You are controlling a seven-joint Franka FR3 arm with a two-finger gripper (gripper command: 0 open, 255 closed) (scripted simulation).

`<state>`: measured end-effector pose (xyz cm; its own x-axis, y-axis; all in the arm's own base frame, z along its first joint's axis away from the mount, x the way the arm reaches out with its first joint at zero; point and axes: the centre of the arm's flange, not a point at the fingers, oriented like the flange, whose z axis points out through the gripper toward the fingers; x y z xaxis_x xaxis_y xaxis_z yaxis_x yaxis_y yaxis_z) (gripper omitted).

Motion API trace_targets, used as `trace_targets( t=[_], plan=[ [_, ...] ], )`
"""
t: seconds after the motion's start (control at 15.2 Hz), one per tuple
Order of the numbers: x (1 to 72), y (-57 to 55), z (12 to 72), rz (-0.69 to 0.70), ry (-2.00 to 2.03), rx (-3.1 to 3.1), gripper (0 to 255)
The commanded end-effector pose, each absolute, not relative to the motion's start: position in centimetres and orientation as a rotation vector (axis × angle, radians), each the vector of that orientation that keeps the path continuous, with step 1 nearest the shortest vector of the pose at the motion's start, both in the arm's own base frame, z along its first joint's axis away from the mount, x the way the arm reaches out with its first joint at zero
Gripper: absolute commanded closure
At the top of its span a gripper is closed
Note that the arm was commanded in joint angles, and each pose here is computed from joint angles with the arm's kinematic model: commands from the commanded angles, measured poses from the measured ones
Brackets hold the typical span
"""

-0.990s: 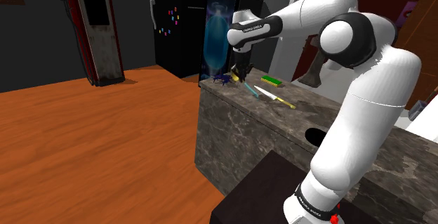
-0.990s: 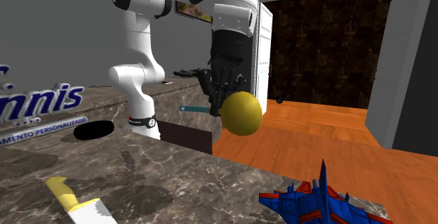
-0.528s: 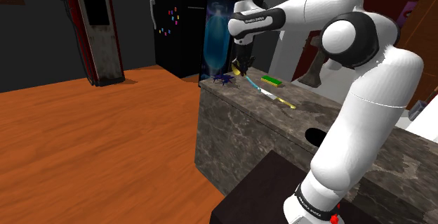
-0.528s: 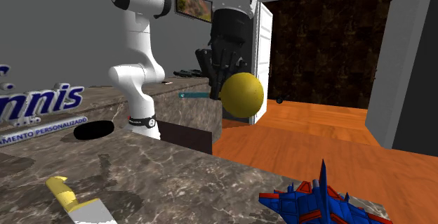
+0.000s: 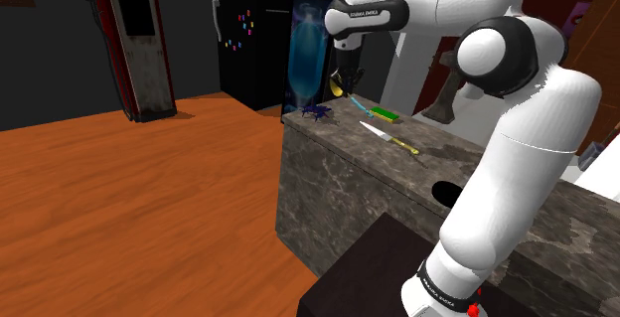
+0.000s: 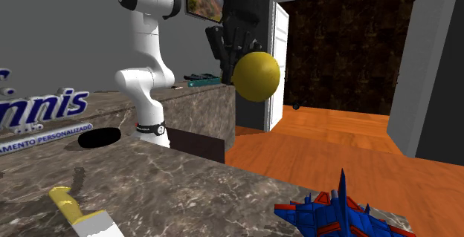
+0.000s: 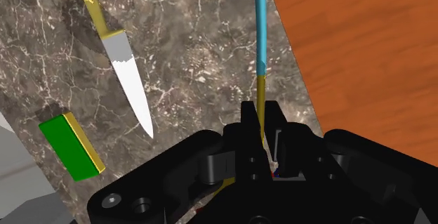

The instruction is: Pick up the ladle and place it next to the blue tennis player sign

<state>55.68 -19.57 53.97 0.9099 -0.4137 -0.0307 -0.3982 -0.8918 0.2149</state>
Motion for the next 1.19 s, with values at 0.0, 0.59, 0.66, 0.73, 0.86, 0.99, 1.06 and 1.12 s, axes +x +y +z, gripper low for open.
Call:
trace_targets(
  t=[0.0,0.59,0.66,0.73,0.86,0.99,1.06,1.12],
  plan=[
    [55.8,-19.5,55.0,-0.112,-0.617,2.869,255],
    [55.8,-19.5,59.8,-0.112,-0.617,2.869,255],
    [55.8,-19.5,60.3,-0.112,-0.617,2.869,255],
    [55.8,-19.5,60.8,-0.112,-0.617,2.869,255],
    [55.8,-19.5,61.9,-0.112,-0.617,2.869,255],
    [55.8,-19.5,62.9,-0.112,-0.617,2.869,255],
    [55.8,-19.5,63.5,-0.112,-0.617,2.869,255],
    [55.8,-19.5,64.0,-0.112,-0.617,2.869,255]
  ],
)
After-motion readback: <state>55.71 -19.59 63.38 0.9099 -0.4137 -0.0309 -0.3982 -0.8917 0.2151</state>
